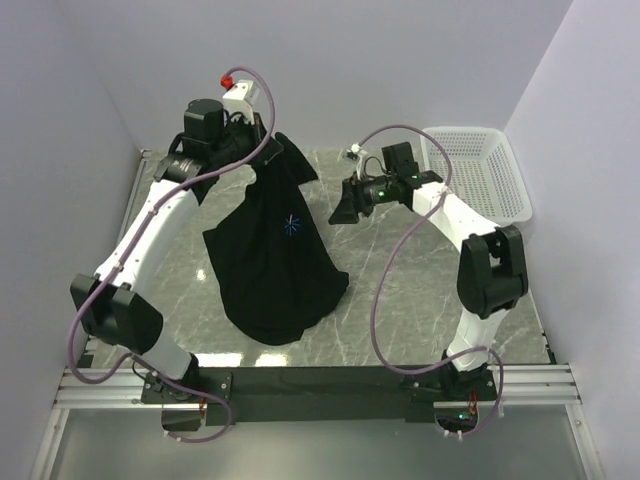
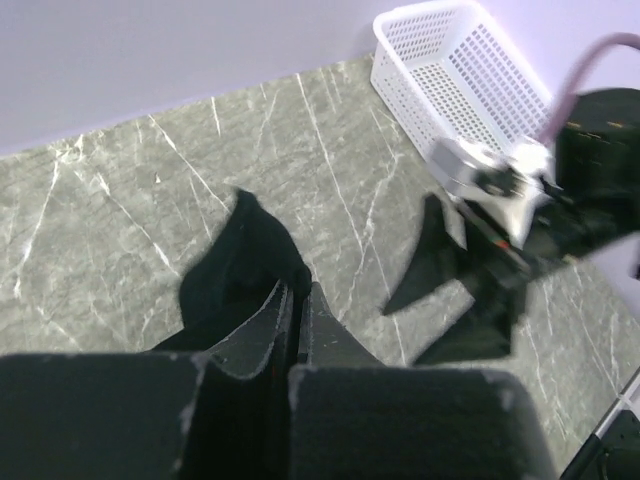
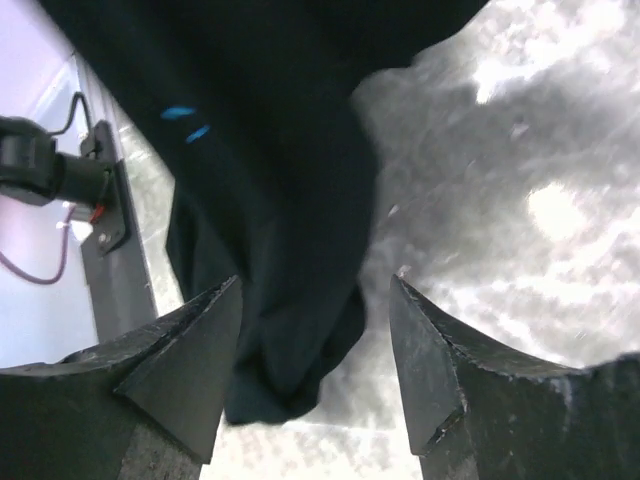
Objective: Fold and stack the t-shirts
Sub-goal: Flatten the tshirt out
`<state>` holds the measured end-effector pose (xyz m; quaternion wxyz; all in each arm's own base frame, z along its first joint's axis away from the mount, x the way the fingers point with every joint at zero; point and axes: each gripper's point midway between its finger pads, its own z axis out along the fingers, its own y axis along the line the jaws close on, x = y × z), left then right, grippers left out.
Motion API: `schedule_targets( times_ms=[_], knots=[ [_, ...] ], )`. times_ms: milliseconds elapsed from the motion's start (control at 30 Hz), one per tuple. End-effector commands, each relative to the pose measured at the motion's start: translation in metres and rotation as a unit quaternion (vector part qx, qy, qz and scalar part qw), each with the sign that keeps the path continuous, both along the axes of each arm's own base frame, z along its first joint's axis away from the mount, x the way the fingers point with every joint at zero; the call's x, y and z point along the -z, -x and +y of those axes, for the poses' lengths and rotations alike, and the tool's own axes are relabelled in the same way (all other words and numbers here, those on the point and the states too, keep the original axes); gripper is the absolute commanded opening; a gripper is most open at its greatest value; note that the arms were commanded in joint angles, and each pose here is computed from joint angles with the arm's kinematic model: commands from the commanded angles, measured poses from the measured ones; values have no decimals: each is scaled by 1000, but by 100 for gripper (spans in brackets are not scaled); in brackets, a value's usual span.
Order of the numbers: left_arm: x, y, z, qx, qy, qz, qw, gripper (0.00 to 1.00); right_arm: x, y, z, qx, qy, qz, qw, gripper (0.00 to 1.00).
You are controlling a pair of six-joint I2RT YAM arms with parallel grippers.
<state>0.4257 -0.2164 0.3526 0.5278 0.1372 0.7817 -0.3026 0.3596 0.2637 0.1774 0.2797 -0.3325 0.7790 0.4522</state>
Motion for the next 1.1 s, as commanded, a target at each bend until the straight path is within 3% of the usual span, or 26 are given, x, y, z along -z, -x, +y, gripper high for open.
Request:
schedule_targets(
  times_ms=[0,167,667,767,800,833,900,1067],
  knots=[
    [-63,30,10,3,16,-77,997,0,-17,-27,20,-9,-28,-38,999,68],
    [-55,42,18,-10,15,-65,998,0,4,-27,40,-62,-14,-30,998,68],
    [-84,59,35,-39,25,-89,995,0,25,54,87,-163,-52,43,984,66],
    [-93,62,36,-44,34,-98,994,0,33,59,91,-147,-62,76,984,49],
    [-101,66,38,-47,39,-106,992,0,31,56,93,-142,-64,73,985,31],
    [-103,67,40,-52,38,-107,992,1,28,52,92,-135,-59,65,987,18],
    [-111,70,49,-72,36,-117,990,1,16,33,83,-111,-55,30,992,0],
    [-124,82,71,-114,31,-144,983,0,-66,-20,32,-30,-84,-75,993,0]
  ],
)
